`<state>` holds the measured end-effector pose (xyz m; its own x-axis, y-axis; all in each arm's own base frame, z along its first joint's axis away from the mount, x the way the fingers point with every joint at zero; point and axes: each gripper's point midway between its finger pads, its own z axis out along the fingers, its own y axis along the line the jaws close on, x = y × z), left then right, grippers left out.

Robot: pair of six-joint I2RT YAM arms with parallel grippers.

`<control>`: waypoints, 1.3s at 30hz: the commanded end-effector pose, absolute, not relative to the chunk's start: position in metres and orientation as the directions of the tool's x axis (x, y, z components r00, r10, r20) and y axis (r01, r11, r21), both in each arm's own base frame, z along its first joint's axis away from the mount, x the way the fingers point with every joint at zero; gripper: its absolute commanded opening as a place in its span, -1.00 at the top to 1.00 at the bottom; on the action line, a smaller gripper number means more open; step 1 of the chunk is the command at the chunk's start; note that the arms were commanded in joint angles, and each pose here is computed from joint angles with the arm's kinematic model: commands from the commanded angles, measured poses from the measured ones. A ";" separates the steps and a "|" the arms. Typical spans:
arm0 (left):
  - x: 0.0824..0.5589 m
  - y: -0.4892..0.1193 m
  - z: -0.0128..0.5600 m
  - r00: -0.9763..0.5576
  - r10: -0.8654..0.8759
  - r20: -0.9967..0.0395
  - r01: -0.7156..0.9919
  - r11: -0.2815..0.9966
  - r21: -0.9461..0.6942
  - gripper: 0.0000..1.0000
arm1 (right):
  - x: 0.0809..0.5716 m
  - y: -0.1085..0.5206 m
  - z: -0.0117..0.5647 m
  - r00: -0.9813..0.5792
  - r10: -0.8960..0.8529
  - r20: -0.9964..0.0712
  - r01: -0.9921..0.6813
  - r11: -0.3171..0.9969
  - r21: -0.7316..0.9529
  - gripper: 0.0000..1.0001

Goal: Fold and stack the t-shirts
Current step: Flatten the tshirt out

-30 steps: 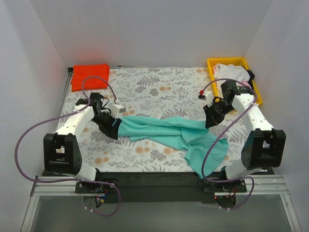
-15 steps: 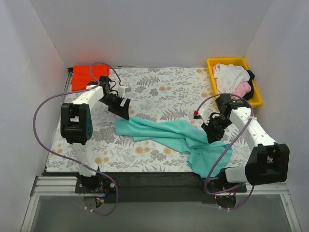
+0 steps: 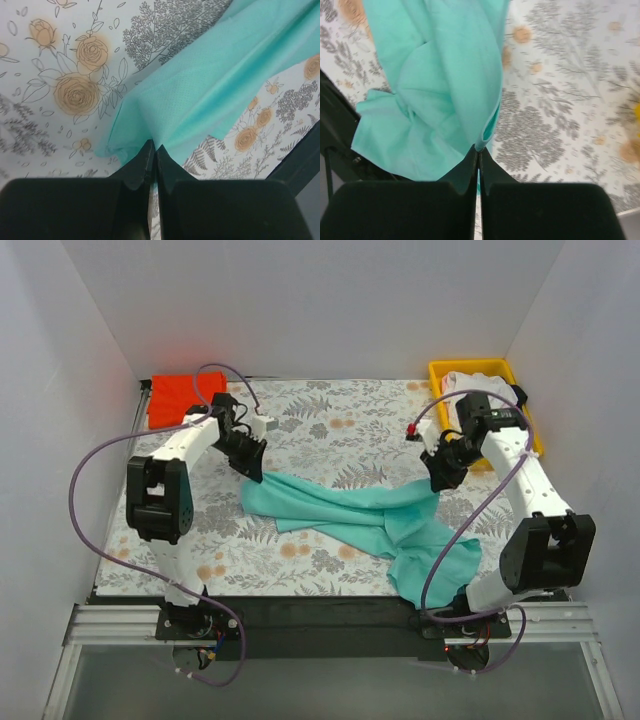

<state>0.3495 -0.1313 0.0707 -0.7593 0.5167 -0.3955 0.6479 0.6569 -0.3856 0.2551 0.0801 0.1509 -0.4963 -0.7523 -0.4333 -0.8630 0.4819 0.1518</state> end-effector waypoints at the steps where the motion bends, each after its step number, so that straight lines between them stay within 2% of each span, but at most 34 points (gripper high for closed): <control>1: 0.346 -0.136 0.164 -0.542 0.580 -0.608 0.809 0.556 -0.190 1.00 | 0.284 0.055 0.191 -0.473 -0.725 -0.500 -0.856 0.512 0.066 0.97; 4: 0.250 -0.142 0.153 -0.369 0.759 -0.536 0.929 0.315 -0.193 1.00 | 0.268 0.029 0.183 -0.496 -0.747 -0.442 -0.851 0.519 0.078 0.97; 5: 0.218 -0.138 0.146 -0.320 0.808 -0.495 0.946 0.242 -0.217 0.75 | 0.261 0.026 0.182 -0.491 -0.753 -0.438 -0.854 0.516 0.069 0.97; 6: 0.181 -0.137 0.133 -0.278 0.842 -0.463 0.956 0.193 -0.222 0.41 | 0.253 0.026 0.176 -0.489 -0.759 -0.429 -0.858 0.507 0.081 0.97; 7: 0.176 -0.131 0.129 -0.263 0.853 -0.450 0.962 0.196 -0.191 0.19 | 0.244 0.028 0.167 -0.493 -0.761 -0.421 -0.861 0.498 0.108 0.97; 8: 0.176 -0.130 0.128 -0.255 0.848 -0.465 0.966 0.202 -0.161 -0.18 | 0.240 0.029 0.166 -0.490 -0.762 -0.424 -0.863 0.493 0.112 0.97; 10: 0.182 -0.128 0.133 -0.279 0.835 -0.475 0.960 0.258 -0.111 -0.28 | 0.236 0.032 0.161 -0.494 -0.763 -0.418 -0.864 0.486 0.133 0.97; 11: 0.186 -0.129 0.135 -0.297 0.827 -0.478 0.954 0.279 -0.110 -0.58 | 0.233 0.033 0.157 -0.503 -0.762 -0.409 -0.860 0.487 0.151 0.97; 16: 0.212 -0.137 0.142 -0.442 0.745 -0.500 0.896 0.400 -0.196 -0.61 | 0.229 0.039 0.150 -0.501 -0.769 -0.396 -0.864 0.470 0.181 0.97; 20: 0.208 -0.139 0.125 -0.436 0.755 -0.490 0.900 0.369 -0.232 -0.43 | 0.229 0.041 0.149 -0.516 -0.760 -0.395 -0.856 0.479 0.197 0.97; 25: 0.212 -0.134 0.100 -0.379 0.788 -0.485 0.924 0.348 -0.157 -0.24 | 0.228 0.043 0.146 -0.537 -0.747 -0.391 -0.843 0.492 0.219 0.97; 31: 0.223 -0.144 0.072 -0.282 0.841 -0.462 0.955 0.292 -0.052 -0.15 | 0.230 0.046 0.145 -0.561 -0.730 -0.389 -0.828 0.505 0.245 0.97; 35: 0.224 -0.151 0.064 -0.247 0.857 -0.453 0.965 0.258 -0.037 -0.10 | 0.231 0.045 0.144 -0.570 -0.727 -0.383 -0.822 0.513 0.249 0.97; 39: 0.216 -0.148 0.047 -0.209 0.890 -0.406 0.976 0.216 -0.029 0.06 | 0.233 0.046 0.144 -0.577 -0.723 -0.380 -0.817 0.517 0.256 0.97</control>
